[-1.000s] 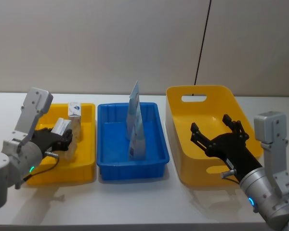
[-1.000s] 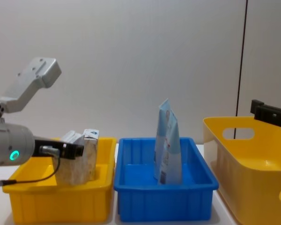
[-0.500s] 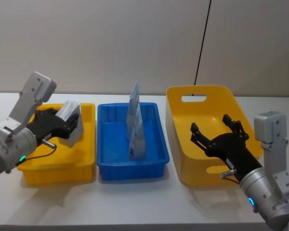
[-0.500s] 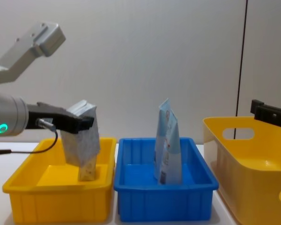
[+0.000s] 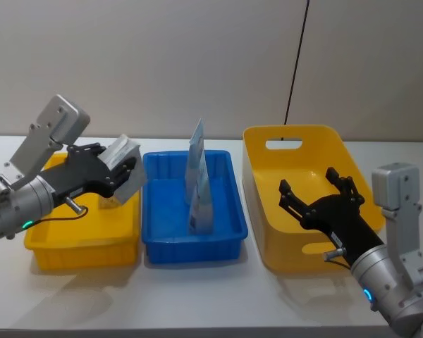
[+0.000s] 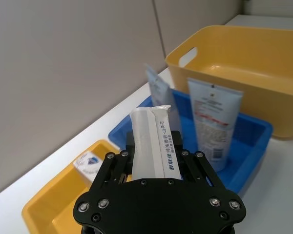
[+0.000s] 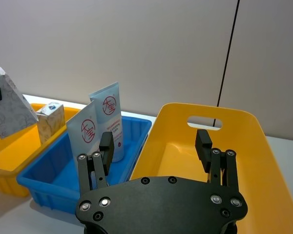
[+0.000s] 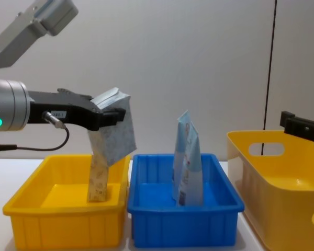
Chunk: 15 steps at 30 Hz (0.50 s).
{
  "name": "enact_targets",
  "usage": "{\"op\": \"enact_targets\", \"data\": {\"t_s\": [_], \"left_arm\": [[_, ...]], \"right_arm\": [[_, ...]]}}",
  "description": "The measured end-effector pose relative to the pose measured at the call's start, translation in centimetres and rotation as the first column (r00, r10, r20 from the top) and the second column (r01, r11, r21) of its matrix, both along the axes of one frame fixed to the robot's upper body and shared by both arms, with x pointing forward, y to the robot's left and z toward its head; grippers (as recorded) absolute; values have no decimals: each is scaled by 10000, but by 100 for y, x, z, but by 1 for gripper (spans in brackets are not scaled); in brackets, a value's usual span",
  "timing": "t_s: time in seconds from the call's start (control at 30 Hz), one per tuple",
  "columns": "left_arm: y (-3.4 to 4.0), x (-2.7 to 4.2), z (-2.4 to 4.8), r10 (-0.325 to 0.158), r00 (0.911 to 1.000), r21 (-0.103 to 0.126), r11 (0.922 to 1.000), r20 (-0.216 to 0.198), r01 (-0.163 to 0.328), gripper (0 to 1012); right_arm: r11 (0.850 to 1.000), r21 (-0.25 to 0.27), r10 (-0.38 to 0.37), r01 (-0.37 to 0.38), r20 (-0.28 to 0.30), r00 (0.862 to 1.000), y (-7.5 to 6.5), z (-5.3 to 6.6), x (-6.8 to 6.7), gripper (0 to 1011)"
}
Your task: Bimanual collaborative sorting of washing and personal care products
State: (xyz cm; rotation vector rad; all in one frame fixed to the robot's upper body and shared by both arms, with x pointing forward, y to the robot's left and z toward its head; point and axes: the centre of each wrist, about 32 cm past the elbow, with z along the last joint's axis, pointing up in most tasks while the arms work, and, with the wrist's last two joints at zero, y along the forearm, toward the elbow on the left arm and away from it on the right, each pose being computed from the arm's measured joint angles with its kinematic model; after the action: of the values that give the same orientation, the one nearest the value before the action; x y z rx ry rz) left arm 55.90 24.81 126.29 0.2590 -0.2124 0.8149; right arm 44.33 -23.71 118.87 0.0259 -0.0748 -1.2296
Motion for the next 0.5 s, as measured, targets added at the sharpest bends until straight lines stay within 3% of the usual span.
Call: {"op": "enact_targets", "data": {"t_s": [0.23,0.33,0.5], "left_arm": [[28,2,46,-1136,9931,35,9935,275,1136,364],[35,5,62,-1623,9861,67,9867,353,1621,364],[47,11,88,-2516,9667,119,9678,475,2513,364]], "right_arm": [[10000,0,1,-1,0,10000,0,0,0,1002],[10000,0,0,0,1,10000,0,0,0,1002],[10000,0,1,-1,1,10000,0,0,0,1002]]}}
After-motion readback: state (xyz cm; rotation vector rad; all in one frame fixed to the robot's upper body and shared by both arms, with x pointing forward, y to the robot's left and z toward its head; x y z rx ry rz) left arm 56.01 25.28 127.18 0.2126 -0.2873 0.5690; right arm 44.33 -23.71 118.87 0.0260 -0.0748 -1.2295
